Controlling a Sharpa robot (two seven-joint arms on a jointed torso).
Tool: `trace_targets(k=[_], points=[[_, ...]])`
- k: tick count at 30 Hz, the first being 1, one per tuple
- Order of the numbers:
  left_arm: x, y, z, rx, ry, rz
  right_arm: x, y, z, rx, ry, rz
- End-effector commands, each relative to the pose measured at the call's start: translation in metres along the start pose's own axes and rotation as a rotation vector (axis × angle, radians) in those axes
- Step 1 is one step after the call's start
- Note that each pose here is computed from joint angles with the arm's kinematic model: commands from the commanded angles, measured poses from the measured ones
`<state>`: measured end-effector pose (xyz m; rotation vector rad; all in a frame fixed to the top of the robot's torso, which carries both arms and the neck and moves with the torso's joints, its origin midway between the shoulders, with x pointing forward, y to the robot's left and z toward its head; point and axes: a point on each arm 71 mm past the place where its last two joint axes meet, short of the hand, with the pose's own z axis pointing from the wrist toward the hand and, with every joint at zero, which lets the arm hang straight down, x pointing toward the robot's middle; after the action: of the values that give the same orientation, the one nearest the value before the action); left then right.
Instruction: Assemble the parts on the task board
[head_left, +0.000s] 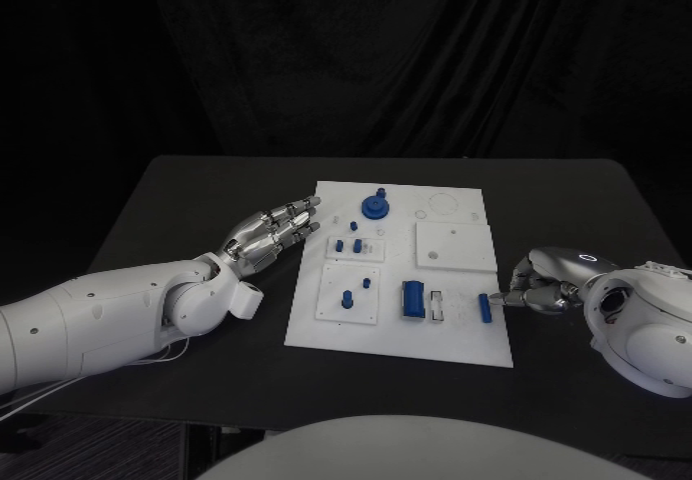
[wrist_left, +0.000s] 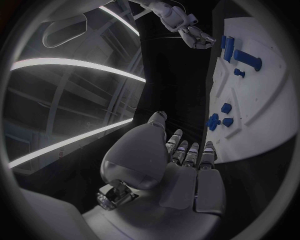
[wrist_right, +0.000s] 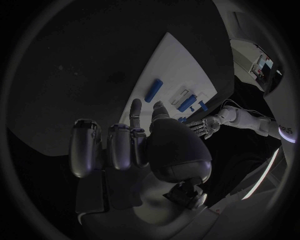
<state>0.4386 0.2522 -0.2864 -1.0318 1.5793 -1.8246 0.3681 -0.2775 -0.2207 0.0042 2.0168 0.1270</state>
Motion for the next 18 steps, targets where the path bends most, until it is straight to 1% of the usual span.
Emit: trace_targets(k=[1,18], points=[[0.001,-0.0003,0.0003,0.013,0.006,-0.005,0.002,-0.001,0.001,0.041,0.002,-0.034],[0.0017,0.0,0.0009,0.012,0.01,-0.008,0.015,0.014,0.009,0.006,0.007,-0.019]])
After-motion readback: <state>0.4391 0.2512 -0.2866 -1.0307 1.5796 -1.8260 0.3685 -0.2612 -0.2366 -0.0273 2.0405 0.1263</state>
